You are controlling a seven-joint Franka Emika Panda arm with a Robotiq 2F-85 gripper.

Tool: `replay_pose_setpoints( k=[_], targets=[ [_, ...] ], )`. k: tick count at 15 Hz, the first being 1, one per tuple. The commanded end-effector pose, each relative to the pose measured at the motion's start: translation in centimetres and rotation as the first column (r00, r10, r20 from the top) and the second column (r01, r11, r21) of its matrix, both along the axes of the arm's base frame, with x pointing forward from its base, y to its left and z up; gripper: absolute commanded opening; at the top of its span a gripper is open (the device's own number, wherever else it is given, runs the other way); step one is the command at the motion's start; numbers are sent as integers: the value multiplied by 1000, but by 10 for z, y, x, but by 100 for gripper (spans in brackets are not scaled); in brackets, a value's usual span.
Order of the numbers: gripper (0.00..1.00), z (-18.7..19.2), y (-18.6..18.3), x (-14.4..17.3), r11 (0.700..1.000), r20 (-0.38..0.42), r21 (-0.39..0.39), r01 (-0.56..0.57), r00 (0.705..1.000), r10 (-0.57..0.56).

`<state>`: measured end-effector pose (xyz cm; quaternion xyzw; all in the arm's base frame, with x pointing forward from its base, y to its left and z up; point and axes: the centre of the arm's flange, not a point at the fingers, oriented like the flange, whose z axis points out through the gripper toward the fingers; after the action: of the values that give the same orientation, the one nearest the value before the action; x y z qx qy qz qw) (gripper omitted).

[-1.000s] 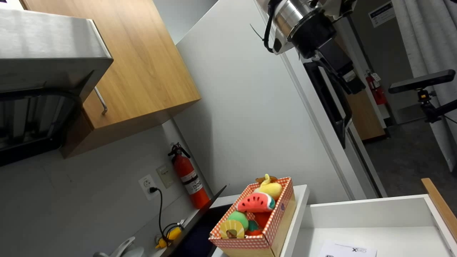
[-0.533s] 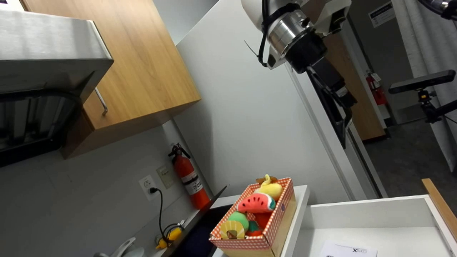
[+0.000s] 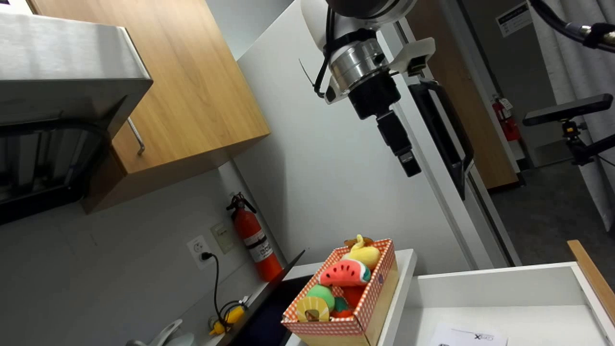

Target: Put the watermelon, banana and big orange plush in the top drawer below the countertop

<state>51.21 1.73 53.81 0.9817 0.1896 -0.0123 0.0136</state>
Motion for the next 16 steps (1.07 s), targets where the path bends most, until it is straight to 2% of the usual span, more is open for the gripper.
replay_pose_setpoints(
  k=[1, 11, 16],
  targets=[
    [100, -2, 18, 29, 999, 81, -9, -37, 996, 37],
    [100, -43, 48, 95, 997, 207, -51, -65, 976, 74],
    [100, -70, 49, 124, 999, 218, -39, -19, 976, 27]
  ],
)
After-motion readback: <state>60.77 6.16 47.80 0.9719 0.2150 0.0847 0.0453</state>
